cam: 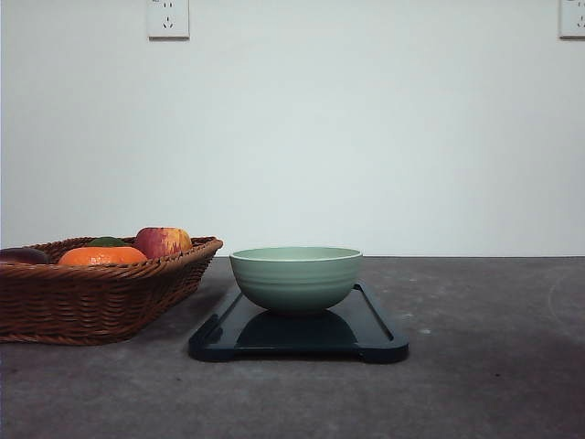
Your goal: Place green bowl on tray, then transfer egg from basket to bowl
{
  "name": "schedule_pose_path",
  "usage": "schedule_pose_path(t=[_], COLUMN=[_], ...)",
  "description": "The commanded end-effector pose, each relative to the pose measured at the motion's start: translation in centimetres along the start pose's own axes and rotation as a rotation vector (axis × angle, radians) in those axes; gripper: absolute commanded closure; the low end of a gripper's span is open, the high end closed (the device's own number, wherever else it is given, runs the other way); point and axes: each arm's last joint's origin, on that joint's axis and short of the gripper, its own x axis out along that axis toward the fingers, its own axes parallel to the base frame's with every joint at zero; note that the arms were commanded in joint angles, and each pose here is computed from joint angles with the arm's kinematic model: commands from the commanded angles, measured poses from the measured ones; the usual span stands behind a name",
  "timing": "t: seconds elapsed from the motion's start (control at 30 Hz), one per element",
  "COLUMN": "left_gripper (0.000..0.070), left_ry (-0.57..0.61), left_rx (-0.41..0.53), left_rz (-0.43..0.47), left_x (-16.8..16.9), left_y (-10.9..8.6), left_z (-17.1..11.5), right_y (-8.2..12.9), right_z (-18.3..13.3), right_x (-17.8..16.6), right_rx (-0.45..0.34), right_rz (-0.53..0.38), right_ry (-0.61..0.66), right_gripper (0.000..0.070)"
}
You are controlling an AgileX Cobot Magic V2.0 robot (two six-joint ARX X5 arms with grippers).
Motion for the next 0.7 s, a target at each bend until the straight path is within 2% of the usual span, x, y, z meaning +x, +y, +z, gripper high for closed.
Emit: schedule_pose_path(t=[0.0, 0.67], left_gripper=[0.0700, 0.0700], left_ry=[-0.002, -0.002], left_rx=[0.000, 0.000], left_rz=[0.003, 0.003], left_x=[0.16, 0.16], left_y=[0.08, 0.08], left_z=[-0.37, -0.37], right_y=[-0.06, -0.05], right_z=[0.00, 0.00], right_x=[-0.04, -0.03], right_rx=[-0.002, -0.002], right_rz=[-0.012, -0.004], right_ry=[-0.015, -0.014], right_gripper=[0.0690, 0.0690])
